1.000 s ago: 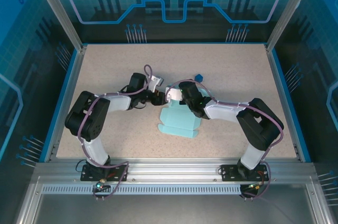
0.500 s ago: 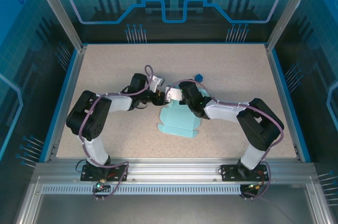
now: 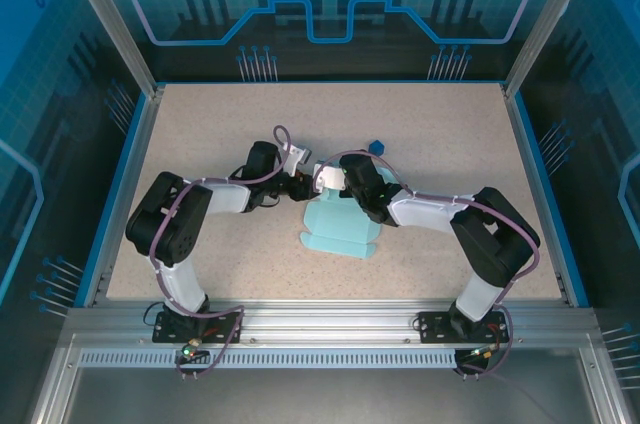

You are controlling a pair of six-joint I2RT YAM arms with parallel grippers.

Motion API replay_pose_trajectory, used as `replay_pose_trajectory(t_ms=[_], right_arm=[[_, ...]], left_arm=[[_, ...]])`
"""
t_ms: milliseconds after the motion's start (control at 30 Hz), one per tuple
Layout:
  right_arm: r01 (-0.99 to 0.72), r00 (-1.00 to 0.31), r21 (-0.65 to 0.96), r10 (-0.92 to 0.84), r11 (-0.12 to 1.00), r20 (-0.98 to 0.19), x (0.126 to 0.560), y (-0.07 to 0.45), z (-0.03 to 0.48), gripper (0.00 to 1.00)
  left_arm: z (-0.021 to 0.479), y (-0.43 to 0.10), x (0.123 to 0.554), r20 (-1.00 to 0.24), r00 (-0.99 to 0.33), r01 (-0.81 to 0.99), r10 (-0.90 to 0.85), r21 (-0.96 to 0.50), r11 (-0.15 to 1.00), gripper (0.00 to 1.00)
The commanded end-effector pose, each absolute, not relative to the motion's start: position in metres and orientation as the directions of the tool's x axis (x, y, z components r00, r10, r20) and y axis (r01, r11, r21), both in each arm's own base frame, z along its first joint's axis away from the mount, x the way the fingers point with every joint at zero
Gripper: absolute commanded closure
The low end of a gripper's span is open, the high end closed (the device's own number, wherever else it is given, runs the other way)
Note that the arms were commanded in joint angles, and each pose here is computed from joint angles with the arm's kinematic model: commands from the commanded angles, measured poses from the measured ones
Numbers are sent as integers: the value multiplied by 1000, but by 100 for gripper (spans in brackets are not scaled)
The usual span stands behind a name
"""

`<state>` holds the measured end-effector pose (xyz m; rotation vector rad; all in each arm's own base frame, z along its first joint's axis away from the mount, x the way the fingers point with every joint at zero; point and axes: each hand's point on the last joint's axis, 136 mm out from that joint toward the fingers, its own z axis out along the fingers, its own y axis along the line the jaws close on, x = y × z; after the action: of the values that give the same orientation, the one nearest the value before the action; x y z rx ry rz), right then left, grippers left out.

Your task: Fold the paper box

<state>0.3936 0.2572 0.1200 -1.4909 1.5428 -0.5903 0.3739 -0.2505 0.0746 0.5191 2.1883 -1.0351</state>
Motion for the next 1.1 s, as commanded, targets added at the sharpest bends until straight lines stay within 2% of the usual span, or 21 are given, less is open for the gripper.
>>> replay_pose_trajectory(t_ms=[0,167,533,867,1067], right_arm=[[-466,128,-851,-933,244,-337,398,268,150,100],[-470,127,-848,-933,244,-338,399,270,147,100],[-471,125,-849,-935,239,-332,403,269,149,100],[-481,105,-829,-920,285,-377,405,272,153,100],[-486,99,-822,-915,298,-390,404,272,153,100]], left_arm=[[83,-253,378,-739,-668,621,87,-488,613,52],[90,-254,378,-749,-652,644,113,-469,605,49],[96,-257,380,-754,-644,666,129,-469,581,55],[99,-263,380,-751,-656,651,77,-510,563,49],[92,-265,384,-752,-654,642,85,-492,588,51]])
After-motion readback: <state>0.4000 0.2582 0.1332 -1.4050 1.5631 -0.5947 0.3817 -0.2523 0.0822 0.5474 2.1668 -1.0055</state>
